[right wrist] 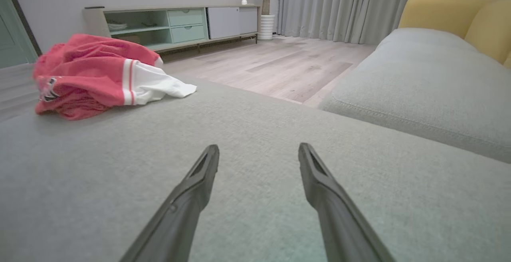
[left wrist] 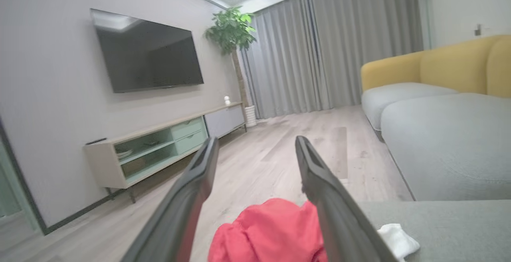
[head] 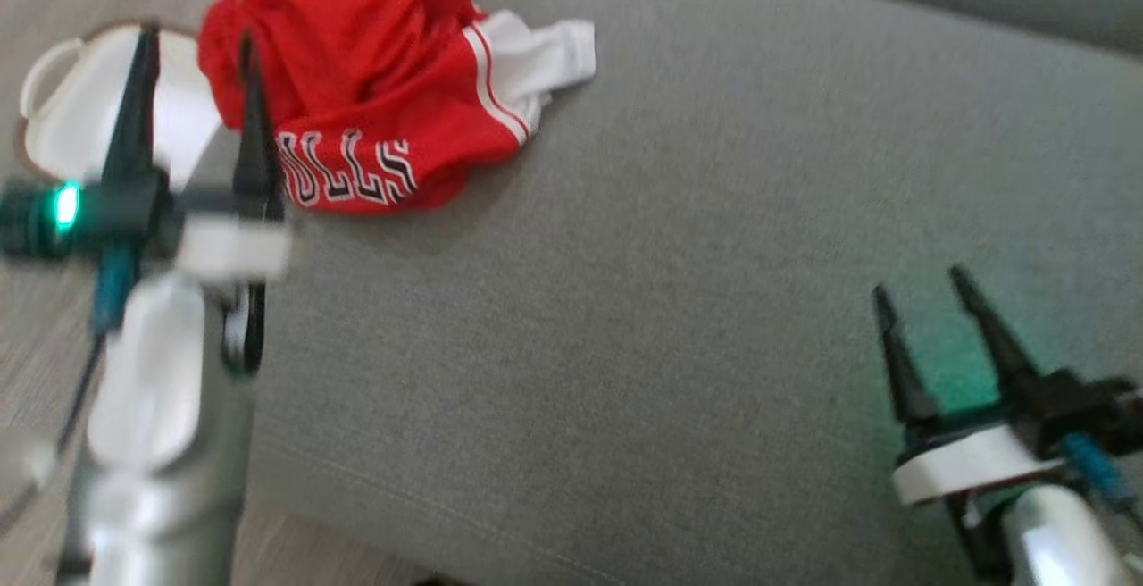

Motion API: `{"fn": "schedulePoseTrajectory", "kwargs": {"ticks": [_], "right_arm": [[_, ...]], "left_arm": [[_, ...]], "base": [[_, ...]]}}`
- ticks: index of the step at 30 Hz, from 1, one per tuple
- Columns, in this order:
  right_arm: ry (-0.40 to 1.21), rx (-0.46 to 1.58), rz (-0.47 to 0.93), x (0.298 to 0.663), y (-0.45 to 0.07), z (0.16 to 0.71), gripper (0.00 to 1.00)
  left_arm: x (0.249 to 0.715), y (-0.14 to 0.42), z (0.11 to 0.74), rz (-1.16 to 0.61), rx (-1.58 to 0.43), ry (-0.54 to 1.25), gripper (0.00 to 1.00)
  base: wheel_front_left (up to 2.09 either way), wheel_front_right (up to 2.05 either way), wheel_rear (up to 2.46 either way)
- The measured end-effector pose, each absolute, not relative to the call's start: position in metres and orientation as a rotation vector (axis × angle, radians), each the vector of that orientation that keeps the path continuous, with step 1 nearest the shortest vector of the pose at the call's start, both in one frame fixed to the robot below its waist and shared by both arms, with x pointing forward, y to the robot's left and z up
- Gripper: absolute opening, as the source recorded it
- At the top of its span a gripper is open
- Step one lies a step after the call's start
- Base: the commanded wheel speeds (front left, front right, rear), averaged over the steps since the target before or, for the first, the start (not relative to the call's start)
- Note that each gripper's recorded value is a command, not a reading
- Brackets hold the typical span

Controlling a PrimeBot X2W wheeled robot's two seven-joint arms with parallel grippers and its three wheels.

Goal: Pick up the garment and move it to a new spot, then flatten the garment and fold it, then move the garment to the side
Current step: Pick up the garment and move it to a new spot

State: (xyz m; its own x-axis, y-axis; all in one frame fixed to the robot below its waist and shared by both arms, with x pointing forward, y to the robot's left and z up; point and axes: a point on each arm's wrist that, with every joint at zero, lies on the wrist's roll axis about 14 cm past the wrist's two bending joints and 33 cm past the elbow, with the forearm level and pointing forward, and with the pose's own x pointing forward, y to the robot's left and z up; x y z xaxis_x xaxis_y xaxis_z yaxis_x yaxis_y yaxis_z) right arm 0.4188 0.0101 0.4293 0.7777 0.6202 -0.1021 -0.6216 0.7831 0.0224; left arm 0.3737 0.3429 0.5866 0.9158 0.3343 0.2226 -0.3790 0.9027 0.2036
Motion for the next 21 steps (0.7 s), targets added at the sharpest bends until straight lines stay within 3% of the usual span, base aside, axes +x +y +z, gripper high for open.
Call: {"fn": "schedulePoseTrajectory", "kwargs": {"ticks": [7, 11, 15, 21], "right_arm": [[0.141, -0.031, 0.642, 0.459, -0.017, 0.391, 1.00], [0.147, -0.029, 0.648, 0.470, -0.023, 0.375, 1.00], [0.132, -0.022, 0.654, 0.476, -0.026, 0.369, 1.00], [0.122, -0.019, 0.661, 0.478, -0.029, 0.366, 1.00]], "left_arm": [[0.495, 0.320, 0.598, 0.203, 0.300, -0.125, 1.00], [0.540, 0.304, 0.569, 0.136, 0.277, -0.017, 1.00], [0.546, 0.300, 0.494, 0.114, 0.237, 0.227, 1.00], [0.515, 0.299, 0.409, 0.117, 0.177, 0.550, 1.00]], "base": [[0.00, 0.00, 0.00], [0.00, 0.00, 0.00], [0.00, 0.00, 0.00], [0.00, 0.00, 0.00]]}}
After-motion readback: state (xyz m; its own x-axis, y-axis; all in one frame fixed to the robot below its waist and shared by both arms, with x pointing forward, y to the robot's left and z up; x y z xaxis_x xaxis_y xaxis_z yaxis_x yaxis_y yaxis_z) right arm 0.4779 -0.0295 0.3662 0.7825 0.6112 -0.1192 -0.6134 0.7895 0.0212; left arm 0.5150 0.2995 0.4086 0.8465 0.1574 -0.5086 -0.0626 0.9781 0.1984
